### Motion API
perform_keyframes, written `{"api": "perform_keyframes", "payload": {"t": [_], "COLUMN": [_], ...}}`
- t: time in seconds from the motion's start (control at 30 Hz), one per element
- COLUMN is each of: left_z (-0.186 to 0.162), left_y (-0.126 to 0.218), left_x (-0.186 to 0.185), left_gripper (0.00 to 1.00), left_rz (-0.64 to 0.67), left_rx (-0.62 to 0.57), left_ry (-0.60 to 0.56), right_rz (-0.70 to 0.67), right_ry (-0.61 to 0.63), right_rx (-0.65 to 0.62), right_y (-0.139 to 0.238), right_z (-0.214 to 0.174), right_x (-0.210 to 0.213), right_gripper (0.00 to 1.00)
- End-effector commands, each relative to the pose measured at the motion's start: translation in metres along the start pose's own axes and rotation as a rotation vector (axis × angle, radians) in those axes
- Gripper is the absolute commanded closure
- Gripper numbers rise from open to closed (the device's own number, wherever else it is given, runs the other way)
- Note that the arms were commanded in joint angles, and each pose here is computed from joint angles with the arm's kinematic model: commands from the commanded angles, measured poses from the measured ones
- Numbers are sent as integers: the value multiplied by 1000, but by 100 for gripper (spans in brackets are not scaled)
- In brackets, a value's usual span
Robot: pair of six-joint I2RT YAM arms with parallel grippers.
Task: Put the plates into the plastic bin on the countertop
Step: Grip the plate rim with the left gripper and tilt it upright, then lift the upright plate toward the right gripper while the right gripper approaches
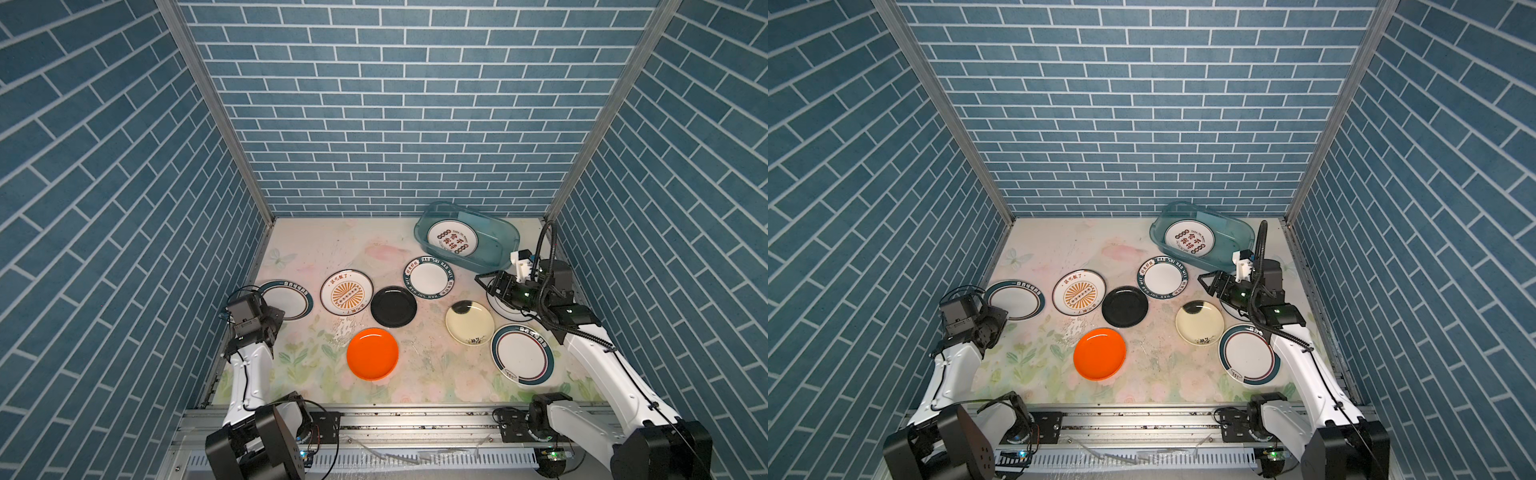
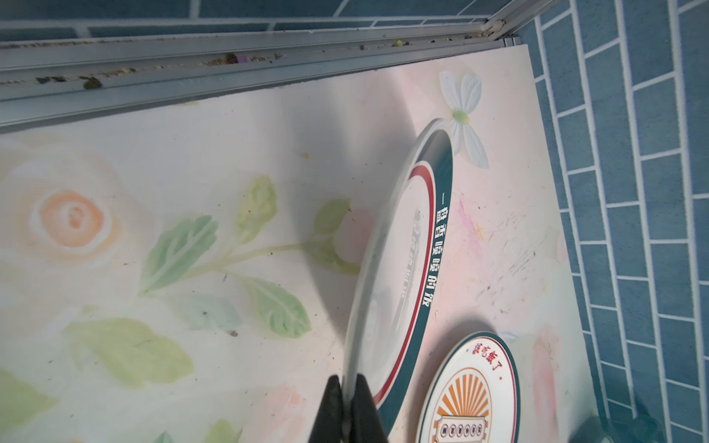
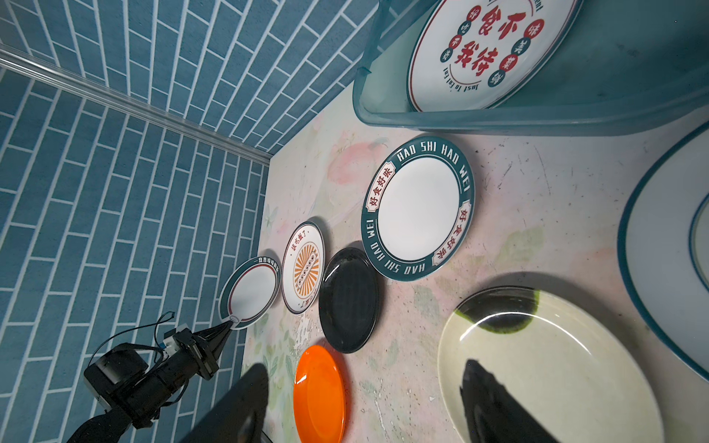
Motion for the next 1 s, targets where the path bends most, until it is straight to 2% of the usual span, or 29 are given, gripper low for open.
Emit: {"api": "perform_keyframes", "payload": {"t": [0.0, 0.1, 0.27, 0.47, 0.63, 0.97], "left_z": [5, 5, -2, -20, -36, -94], "left_y": [8, 7, 1, 6, 25, 71], "left_x": [-28, -36, -59, -95, -138, -212], "left_gripper": [100, 100, 100, 100, 100, 100], "left_rz": [-100, -130, -195, -257, -342, -548], "left_rx": [13, 26, 121, 160, 192, 298], "left_ry": [-10, -16, -34, -146, -252, -397], "right_rz": [-9, -11, -4, -1, 33, 99], "right_ry": [-29, -48, -67, -91, -87, -32], "right_rx": [7, 4, 6, -2, 12, 79], "right_y": [3, 4, 3, 2, -10, -56], "right_z": [-7, -9, -12, -14, -18, -18], "right_x": [-1, -3, -5, -5, 7, 51], "right_gripper": [21, 21, 21, 22, 23, 28]}}
Point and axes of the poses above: each gripper's point midway between its finger pads, its own y axis back along the fingers, its own x axis along the line the jaws close on, z = x × y, the point moved 1 cm from there along y, back along the fingers, and after that the axes turned 2 degrees about y, right-handed, at the moved point
